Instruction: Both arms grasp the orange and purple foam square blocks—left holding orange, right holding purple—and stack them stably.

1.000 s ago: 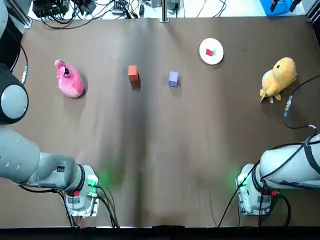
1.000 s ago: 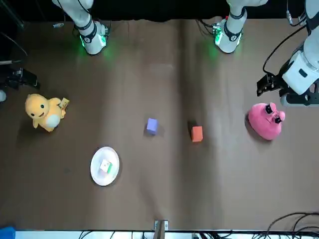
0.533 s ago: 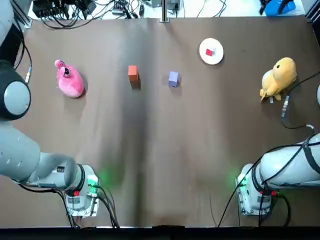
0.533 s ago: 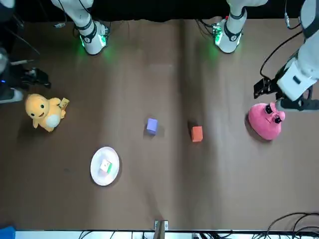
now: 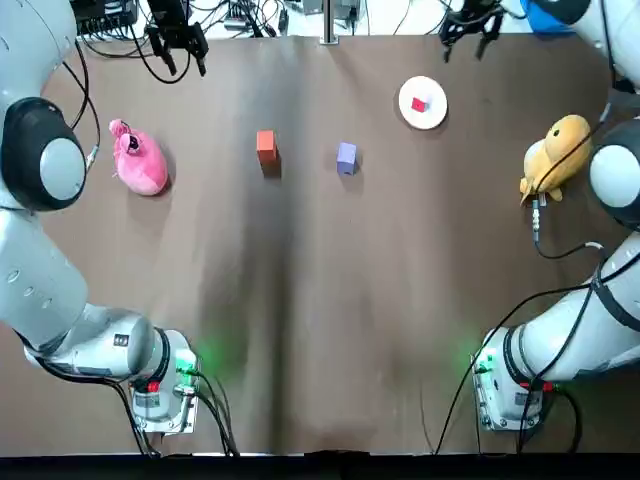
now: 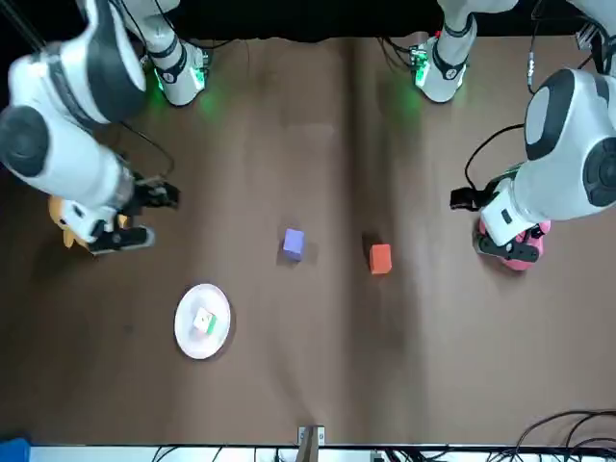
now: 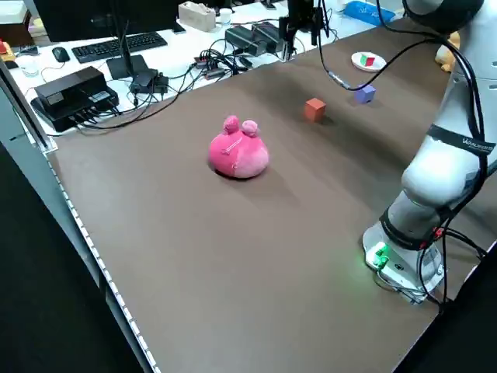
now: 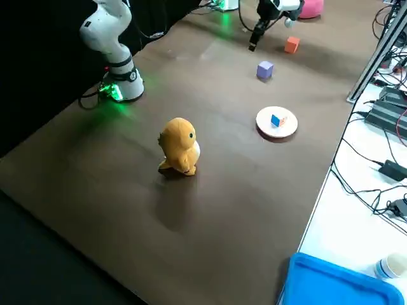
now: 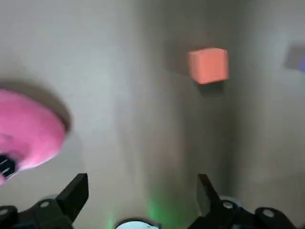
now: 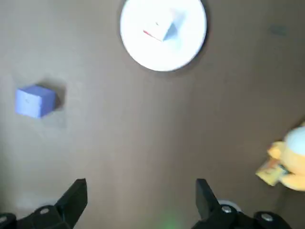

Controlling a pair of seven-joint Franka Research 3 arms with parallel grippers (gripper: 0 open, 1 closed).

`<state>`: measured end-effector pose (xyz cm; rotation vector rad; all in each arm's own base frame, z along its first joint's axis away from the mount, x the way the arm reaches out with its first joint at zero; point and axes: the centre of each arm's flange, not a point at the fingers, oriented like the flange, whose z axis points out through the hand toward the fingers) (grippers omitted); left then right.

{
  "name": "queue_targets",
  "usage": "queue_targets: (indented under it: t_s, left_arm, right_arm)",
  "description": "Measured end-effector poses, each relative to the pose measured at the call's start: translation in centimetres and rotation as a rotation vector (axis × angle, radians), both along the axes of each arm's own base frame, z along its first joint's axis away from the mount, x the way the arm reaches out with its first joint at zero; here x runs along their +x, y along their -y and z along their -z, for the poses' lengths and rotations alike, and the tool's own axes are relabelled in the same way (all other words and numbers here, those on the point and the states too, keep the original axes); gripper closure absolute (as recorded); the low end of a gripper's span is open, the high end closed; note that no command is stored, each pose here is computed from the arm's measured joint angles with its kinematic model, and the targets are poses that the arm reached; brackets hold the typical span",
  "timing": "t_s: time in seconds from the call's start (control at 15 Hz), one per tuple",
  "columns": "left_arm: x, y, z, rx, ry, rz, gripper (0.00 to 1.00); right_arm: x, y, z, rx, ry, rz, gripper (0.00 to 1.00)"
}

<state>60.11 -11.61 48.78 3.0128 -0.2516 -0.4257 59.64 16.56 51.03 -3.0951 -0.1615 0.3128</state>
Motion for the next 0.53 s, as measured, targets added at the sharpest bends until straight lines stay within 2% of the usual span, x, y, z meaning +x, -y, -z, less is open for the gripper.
queue_targets:
  t_s: [0.33,0.4,0.53]
  left_arm:
    - [-0.4,0.5,-0.2,-0.241,-0.015,0.242,0.00]
    - [-0.6,1.3,0.3,-0.368,-0.032,0.344,0.00]
    - [-0.4,1.1,1.6,-0.493,-0.030,0.460,0.00]
  right_arm:
    - [1.2,-8.7,5.4,0.030,0.072,0.108,0.00]
    - [1.6,-12.3,8.5,0.040,0.106,0.163,0.00]
    - [1.7,-14.9,11.6,0.050,0.121,0.196,0.00]
